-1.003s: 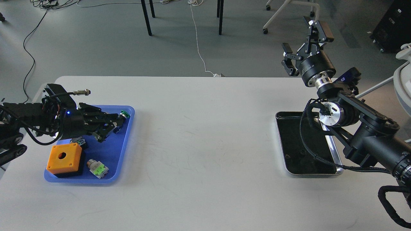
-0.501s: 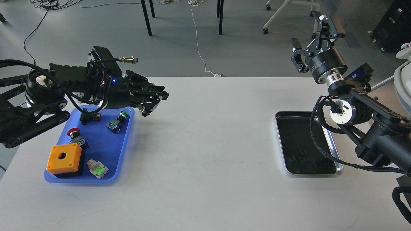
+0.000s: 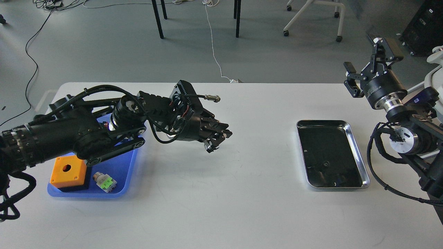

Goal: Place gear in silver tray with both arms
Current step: 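Lift the gear and carry it with the left gripper toward the table center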

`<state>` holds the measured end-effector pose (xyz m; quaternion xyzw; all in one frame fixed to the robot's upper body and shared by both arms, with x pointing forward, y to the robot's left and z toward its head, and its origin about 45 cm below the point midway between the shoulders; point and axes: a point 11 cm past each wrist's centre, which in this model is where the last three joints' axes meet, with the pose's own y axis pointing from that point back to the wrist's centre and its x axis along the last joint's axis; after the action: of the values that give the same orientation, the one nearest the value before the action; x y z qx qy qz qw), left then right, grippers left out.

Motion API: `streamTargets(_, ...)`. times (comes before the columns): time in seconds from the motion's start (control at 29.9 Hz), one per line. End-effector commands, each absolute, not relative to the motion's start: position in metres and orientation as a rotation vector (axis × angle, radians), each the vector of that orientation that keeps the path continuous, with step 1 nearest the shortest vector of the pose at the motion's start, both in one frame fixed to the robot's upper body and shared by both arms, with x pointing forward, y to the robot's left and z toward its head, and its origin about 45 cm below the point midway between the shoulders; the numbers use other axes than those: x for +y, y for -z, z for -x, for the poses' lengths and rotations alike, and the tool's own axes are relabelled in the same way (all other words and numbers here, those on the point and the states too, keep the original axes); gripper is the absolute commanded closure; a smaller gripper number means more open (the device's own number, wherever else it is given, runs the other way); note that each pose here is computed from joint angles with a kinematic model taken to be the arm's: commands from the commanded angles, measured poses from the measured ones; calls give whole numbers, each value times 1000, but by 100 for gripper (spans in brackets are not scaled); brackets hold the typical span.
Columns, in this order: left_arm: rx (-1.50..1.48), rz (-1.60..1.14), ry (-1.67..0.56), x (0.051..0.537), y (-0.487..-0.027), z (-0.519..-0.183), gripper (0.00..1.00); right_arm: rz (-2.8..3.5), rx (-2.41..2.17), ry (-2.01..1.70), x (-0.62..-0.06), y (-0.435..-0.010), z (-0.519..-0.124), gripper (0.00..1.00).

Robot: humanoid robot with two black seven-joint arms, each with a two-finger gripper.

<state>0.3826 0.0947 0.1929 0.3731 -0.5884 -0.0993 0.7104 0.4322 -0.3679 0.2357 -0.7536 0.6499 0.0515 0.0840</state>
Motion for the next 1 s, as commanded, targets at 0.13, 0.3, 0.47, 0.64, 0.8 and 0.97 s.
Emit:
streamTargets(0.13,-1272,-802,256,45,-161,-371,82,2219,1989,-118,-389,-242,-431,2)
streamTargets(0.3,-1268,-839,304,43,-143,-367,82,2227,1963,-114,-386,-247,-433,2)
streamTargets(0.47,-1268,-827,333,27,-133,-353,81,2226,1946,-104,-382,-252,-437,2)
streamTargets(0.64,-1260,-847,325,32,-130,-357,80,2204,1934,-94,-383,-260,-440,2)
streamTargets(0.8,-1261,-858,312,35,-129,-360,78,2194,1928,-95,-382,-262,-441,2)
streamTargets(0.97,-1261,-859,311,35,-129,-360,69,2196,1926,-95,-381,-262,-441,2)
